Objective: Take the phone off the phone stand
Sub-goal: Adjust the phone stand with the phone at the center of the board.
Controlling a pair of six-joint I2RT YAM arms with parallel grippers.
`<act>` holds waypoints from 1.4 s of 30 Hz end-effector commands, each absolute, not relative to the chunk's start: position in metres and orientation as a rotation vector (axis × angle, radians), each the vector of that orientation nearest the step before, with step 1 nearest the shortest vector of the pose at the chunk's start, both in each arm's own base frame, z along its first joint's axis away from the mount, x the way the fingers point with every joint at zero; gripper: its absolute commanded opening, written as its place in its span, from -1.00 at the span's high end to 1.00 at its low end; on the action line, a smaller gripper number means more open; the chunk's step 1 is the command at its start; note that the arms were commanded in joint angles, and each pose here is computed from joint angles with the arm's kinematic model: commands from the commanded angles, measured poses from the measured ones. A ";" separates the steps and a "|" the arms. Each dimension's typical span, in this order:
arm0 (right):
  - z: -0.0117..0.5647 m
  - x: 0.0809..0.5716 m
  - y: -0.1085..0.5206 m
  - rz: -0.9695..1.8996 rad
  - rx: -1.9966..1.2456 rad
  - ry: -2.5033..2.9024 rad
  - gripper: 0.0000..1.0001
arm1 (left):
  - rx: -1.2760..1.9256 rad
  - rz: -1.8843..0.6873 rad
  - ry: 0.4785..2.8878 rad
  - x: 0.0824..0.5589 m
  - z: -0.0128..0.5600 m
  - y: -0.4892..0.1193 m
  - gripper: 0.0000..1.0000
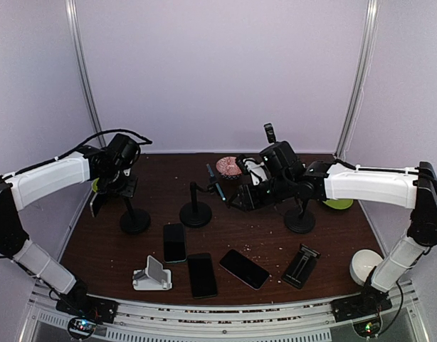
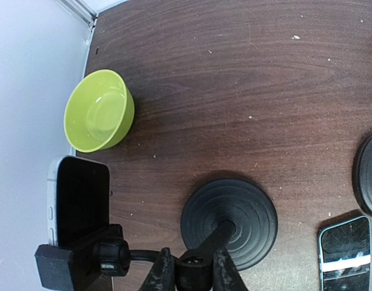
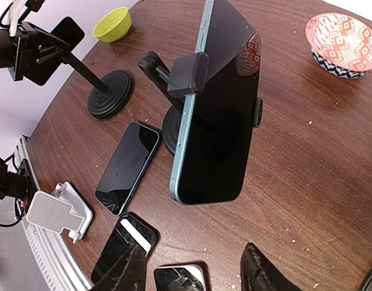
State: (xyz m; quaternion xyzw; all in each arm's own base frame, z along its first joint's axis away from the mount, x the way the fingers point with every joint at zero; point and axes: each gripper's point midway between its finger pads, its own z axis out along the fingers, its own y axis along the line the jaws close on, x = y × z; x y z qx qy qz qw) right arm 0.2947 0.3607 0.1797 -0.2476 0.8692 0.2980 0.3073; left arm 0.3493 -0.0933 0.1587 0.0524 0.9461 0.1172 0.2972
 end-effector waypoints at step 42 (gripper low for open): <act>0.196 0.300 0.355 0.772 -0.624 2.265 -0.08 | 0.108 0.152 2.366 0.355 0.209 -0.105 -0.25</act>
